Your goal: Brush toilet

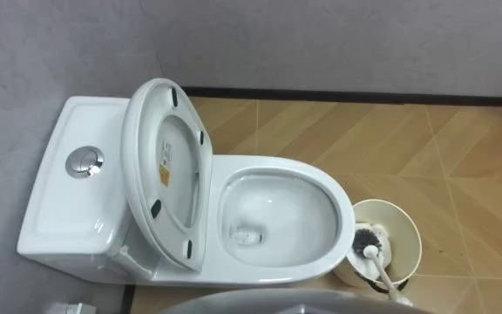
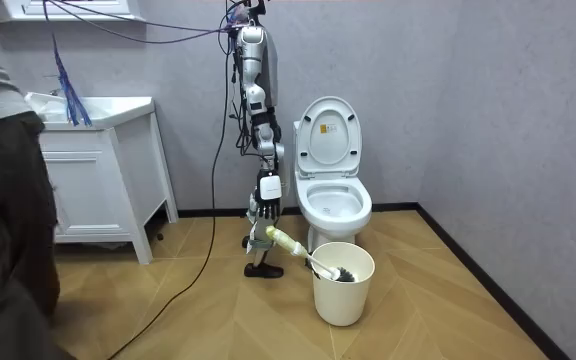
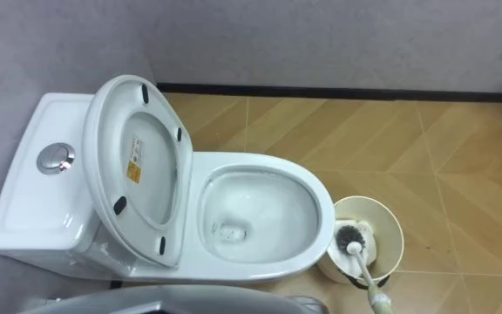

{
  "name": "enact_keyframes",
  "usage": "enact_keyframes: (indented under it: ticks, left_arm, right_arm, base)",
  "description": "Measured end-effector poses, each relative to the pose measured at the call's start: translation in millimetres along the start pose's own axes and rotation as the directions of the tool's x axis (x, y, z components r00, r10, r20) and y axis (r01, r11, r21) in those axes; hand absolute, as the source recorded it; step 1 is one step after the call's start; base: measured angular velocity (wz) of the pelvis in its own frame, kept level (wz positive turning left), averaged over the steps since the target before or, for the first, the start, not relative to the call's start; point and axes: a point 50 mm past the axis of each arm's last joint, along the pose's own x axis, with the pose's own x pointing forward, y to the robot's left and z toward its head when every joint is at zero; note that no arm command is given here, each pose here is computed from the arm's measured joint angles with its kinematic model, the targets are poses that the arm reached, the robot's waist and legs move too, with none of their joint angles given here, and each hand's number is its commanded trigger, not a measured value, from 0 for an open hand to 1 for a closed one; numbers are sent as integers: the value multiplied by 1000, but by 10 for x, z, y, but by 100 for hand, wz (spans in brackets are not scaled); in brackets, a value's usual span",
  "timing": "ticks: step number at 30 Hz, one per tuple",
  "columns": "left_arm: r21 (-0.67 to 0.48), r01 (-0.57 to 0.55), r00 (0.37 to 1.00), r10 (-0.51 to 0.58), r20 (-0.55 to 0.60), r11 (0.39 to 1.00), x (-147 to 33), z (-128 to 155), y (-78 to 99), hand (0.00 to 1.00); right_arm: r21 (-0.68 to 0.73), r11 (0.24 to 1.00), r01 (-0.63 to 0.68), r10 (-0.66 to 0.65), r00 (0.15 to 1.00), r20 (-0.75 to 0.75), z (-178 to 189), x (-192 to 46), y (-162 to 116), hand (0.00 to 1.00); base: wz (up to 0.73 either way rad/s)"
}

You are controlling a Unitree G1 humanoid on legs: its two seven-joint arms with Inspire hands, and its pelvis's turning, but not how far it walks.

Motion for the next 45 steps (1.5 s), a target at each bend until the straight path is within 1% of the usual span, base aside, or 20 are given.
enact_keyframes:
  ticks: [11,14,17,20,25,28,36,39,41,43,45]
  left_arm:
    - [0,15,1000,-15,-2,1000,1,-6,-3,0]
    - [7,18,1000,-17,-4,1000,2,-10,-13,0]
    - [19,18,1000,-18,18,1000,1,20,-19,0]
    - [18,16,999,-17,33,1000,1,38,-15,0]
    - [15,-17,998,16,68,1000,1,85,16,0]
    - [9,-42,995,41,87,999,-1,114,37,0]
    - [-5,-95,985,94,145,996,-1,258,121,0]
    - [-16,-108,974,109,197,994,-4,398,170,0]
    - [-39,-103,968,109,226,994,-9,461,177,0]
    - [-94,-93,957,115,268,991,-19,594,209,0]
    - [-126,-82,955,114,275,989,-21,605,207,0]
  right_arm:
    - [0,1000,4,-4,1000,23,26,-1,-4,0]
    - [3,999,32,-32,999,31,33,-1,-20,0]
    - [0,997,77,-77,996,45,58,-4,-52,0]
    - [14,989,145,-145,985,93,141,-19,-110,0]
    - [61,964,258,-265,946,186,307,-61,-221,0]
    - [86,949,302,-314,924,217,368,-83,-264,0]
    - [189,904,383,-422,868,262,502,-142,-405,0]
    - [256,878,404,-470,828,305,656,-190,-479,0]
    - [286,863,417,-497,804,328,744,-219,-521,0]
    - [329,849,413,-513,795,324,775,-224,-537,0]
    - [361,834,417,-532,782,325,827,-241,-566,0]
  base:
    - [0]
    - [0]
    - [0]
    - [0]
    - [0]
    - [0]
    - [0]
    - [0]
    - [3]
    - [8]
    - [7]
